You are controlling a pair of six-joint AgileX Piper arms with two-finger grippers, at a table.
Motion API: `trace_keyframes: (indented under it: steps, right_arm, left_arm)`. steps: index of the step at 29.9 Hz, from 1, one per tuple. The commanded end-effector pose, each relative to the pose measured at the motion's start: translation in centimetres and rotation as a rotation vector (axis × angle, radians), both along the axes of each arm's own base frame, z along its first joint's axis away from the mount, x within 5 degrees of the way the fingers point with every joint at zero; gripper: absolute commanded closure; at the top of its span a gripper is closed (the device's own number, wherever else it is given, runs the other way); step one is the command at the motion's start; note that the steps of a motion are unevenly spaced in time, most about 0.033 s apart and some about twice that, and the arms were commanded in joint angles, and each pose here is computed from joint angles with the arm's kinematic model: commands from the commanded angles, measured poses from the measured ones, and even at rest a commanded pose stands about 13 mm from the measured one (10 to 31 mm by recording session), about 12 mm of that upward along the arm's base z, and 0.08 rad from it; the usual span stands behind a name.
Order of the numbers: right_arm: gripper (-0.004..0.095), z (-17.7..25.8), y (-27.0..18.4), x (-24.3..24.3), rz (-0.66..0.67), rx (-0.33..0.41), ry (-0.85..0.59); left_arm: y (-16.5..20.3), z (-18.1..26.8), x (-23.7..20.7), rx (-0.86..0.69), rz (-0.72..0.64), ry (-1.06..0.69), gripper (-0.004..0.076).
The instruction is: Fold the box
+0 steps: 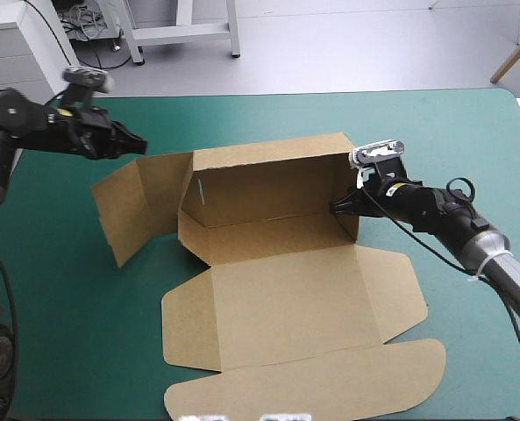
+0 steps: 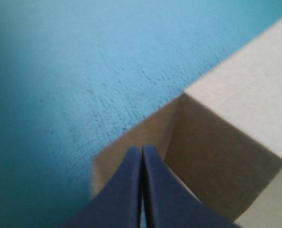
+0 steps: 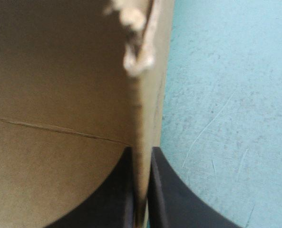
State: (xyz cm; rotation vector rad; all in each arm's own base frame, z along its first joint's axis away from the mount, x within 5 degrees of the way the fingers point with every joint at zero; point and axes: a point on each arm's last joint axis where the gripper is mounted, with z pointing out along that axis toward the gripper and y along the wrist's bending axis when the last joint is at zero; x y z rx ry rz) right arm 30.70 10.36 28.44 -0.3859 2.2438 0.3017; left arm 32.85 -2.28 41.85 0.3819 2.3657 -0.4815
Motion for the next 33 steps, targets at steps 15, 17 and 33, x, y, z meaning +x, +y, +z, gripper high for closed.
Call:
trace_keyframes:
  steps: [15,17,33]
  right_arm:
    - [0.0922,1.7,-0.2,-0.2,-0.004,0.014,-0.042]
    - [0.0922,1.6,-0.2,-0.2,-0.001,0.013,-0.035]
    - [0.0921,9.8,-0.1,-1.7,-0.005,0.027,0.241]
  left_arm:
    - [14.1,-4.4,-7.3,-0.532,0.583,0.016,0.0734]
    - [14.6,-5.7,-7.7,-0.603,0.599,0.015,0.0734]
    - [15.7,-10.0,-8.5,-0.698,0.755,0.045,0.0734]
